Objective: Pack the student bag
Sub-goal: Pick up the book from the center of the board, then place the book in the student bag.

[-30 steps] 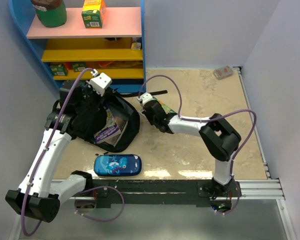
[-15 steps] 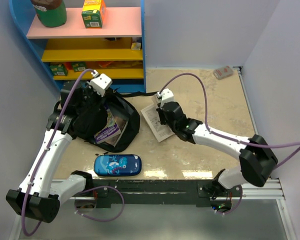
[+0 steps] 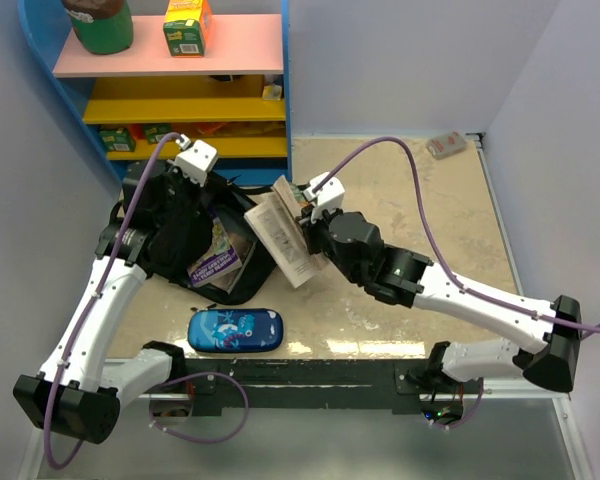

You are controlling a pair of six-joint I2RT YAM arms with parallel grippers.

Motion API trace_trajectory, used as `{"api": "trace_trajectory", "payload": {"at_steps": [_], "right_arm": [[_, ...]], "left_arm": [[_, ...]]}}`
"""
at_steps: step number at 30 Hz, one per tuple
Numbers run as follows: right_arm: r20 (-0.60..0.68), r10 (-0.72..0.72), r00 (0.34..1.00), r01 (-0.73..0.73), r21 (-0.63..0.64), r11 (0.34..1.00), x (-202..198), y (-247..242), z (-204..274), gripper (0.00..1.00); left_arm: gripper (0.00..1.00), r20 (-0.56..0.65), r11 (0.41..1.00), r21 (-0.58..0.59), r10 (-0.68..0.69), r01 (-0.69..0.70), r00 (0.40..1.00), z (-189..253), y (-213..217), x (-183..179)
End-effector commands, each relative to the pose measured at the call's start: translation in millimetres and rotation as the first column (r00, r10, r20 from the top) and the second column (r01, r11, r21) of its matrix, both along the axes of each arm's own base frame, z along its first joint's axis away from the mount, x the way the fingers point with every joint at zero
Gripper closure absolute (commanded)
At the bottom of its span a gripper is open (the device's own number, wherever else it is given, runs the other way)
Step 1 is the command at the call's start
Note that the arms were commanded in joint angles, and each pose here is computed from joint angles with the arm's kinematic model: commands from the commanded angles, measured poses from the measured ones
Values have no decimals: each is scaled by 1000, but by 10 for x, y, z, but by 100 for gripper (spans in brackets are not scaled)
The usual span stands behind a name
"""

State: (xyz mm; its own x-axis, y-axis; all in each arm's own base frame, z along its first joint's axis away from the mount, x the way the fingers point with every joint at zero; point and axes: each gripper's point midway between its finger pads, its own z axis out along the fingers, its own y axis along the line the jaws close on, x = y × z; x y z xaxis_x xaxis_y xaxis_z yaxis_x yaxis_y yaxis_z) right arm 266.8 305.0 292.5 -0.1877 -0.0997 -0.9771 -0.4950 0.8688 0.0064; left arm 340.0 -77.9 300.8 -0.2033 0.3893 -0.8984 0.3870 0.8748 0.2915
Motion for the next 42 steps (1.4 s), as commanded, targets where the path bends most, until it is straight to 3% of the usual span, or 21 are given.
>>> {"api": "trace_trajectory", "payload": {"at_steps": [1,9,17,21,27,28,31,33,35,38,42], "right_arm": [[101,69,992,-85,170,982,-237,170,776,100],[41,204,978,-208,144,968,-240,885,97,100],[-20,319,948,-318,46,947,-3,1844,-644,100],[-65,310,949,-313,-48,949,66,1936,-998,100],[-126,433,893,-444,-77,893,-84,2205,-1250,100],[-124,426,896,-436,-69,897,-78,2201,-1221,97],[-114,387,915,-391,-19,920,-74,2099,-1032,67],[-122,319,940,-321,6,947,-27,1946,-1008,57],[-125,264,956,-262,32,965,8,1769,-919,40],[-155,237,959,-233,45,972,-52,1560,-894,34],[-183,103,978,-87,93,992,-34,1126,-859,35]], "left_arm": [[100,62,998,-44,49,-46,997,203,41,73],[100,99,993,-82,-78,86,992,360,-168,-63],[100,105,995,-60,-76,82,992,391,-127,-135],[100,120,992,-50,-106,112,987,489,-151,-202],[100,102,982,-52,-173,179,980,447,-260,-233],[100,102,982,-55,-175,181,979,447,-267,-233],[100,88,983,-51,-172,177,981,383,-261,-218],[100,79,984,-48,-165,169,983,343,-253,-201],[100,76,985,-47,-164,168,983,332,-250,-188],[100,71,984,-44,-167,170,983,327,-253,-181],[100,74,987,-25,-154,157,985,341,-217,-170]]}}
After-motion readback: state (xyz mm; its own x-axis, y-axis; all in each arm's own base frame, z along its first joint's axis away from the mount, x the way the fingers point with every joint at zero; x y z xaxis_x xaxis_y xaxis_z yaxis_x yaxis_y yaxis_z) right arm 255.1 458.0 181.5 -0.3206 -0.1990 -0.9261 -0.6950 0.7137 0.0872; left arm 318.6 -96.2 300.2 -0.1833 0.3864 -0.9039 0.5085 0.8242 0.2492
